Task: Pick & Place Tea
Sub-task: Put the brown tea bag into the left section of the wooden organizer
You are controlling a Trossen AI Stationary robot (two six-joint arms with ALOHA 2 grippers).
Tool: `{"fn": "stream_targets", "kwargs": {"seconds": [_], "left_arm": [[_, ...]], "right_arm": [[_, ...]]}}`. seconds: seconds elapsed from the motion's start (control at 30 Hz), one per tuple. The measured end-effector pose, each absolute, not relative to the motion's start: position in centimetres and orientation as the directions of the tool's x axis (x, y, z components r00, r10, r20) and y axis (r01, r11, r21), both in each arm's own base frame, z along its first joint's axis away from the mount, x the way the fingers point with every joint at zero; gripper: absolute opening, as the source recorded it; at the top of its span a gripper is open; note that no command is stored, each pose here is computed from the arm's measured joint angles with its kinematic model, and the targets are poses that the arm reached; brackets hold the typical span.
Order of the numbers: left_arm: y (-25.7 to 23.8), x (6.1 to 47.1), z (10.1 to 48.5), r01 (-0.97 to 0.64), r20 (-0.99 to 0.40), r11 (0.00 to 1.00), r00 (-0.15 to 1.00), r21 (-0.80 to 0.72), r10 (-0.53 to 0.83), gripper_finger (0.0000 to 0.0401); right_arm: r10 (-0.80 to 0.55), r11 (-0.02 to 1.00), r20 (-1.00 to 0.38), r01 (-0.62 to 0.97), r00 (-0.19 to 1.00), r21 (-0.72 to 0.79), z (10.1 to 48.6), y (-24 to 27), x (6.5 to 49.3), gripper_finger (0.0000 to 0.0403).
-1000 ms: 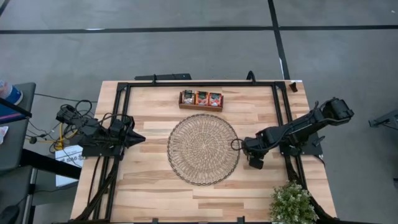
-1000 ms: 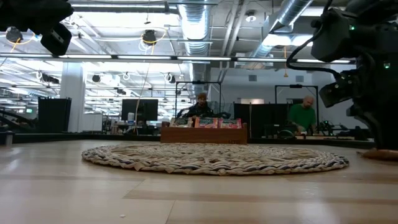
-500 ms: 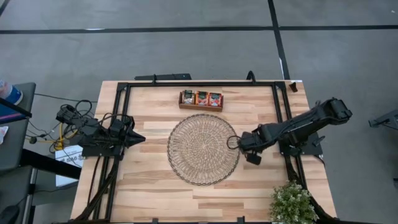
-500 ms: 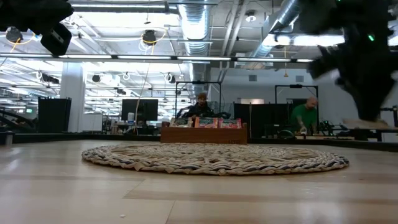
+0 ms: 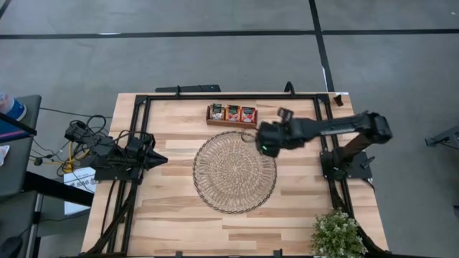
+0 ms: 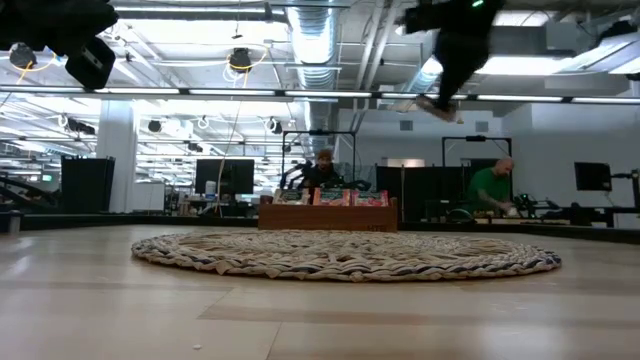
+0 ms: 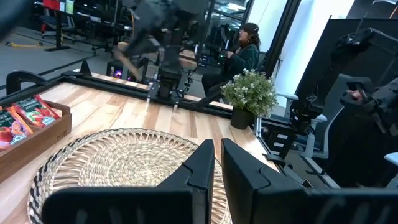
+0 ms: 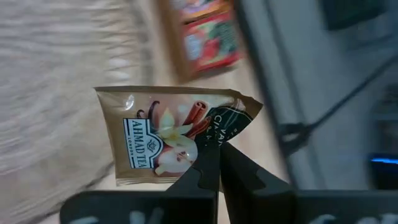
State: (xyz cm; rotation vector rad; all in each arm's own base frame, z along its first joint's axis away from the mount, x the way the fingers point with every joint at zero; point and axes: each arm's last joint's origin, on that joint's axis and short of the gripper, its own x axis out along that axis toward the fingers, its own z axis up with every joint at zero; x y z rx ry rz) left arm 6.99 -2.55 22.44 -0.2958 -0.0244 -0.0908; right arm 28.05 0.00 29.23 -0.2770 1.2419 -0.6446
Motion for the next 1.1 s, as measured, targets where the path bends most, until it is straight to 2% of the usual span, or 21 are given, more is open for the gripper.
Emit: {"fn": "stream_targets", "kwargs": {"seconds": [0.13,0.43,0.77,1.1], "left_arm": [[-2.5,7.0,22.4,0.093,0.038,0.952,0.996,-0.29,-0.086,0.0021],[-2.5,7.0,22.4,0.092,0.032,0.953,0.996,-0.288,-0.086,0.0021],[-2.5,7.0,22.3,0.078,0.023,0.957,0.997,-0.281,-0.075,0.0021],[-2.5,7.0,22.3,0.07,0.019,0.958,0.998,-0.279,-0.068,0.0021]], "right_arm": [[-0.655,0.75,-0.744,0.238,0.135,-0.617,29.1,-3.0,31.1,0.0],[-0.72,0.693,-0.685,0.128,0.106,-0.709,27.6,-8.1,36.0,0.0],[-0.751,0.64,-0.601,0.078,0.273,-0.764,27.6,-9.4,41.4,0.0],[-0.757,0.607,-0.563,0.04,0.332,-0.793,26.9,-10.2,45.8,0.0]]}}
